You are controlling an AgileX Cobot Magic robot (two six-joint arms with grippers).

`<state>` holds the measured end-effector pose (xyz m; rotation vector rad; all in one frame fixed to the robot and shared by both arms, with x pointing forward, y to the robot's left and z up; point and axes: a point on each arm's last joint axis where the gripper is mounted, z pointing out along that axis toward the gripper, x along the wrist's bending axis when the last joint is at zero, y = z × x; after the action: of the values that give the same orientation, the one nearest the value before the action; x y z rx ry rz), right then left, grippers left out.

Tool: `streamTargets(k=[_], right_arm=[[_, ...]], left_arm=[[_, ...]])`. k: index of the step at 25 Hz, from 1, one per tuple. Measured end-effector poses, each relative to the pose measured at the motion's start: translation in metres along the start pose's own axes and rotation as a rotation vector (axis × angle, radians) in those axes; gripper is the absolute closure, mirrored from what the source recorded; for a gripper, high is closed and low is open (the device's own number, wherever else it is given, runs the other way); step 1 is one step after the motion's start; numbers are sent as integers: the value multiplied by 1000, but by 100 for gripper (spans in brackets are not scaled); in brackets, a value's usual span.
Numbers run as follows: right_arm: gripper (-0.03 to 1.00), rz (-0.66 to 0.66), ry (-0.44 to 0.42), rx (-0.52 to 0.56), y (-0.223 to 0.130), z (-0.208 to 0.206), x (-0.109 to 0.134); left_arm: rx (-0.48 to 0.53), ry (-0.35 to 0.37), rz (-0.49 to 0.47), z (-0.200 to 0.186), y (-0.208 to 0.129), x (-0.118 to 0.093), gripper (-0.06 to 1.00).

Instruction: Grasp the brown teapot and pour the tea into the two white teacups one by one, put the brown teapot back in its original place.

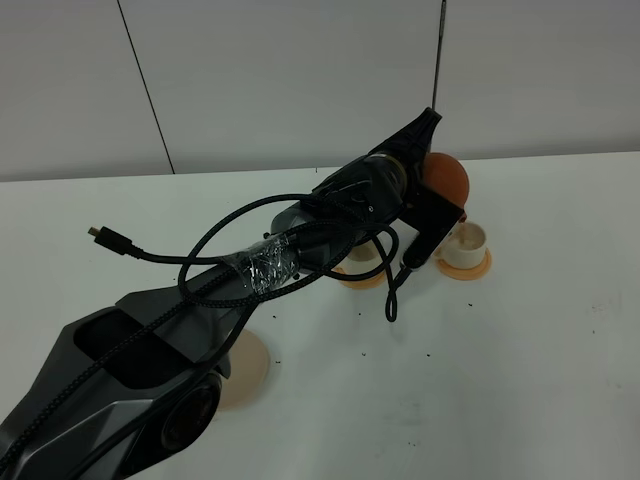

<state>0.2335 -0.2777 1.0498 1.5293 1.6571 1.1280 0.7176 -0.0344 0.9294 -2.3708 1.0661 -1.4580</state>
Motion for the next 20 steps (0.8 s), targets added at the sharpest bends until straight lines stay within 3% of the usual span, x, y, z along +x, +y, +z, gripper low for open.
streamTargets(k=[20], right_arm=[[73,-2,0,0,0,0,0]], left_arm=[[-1,42,81,-3,7,6,77]])
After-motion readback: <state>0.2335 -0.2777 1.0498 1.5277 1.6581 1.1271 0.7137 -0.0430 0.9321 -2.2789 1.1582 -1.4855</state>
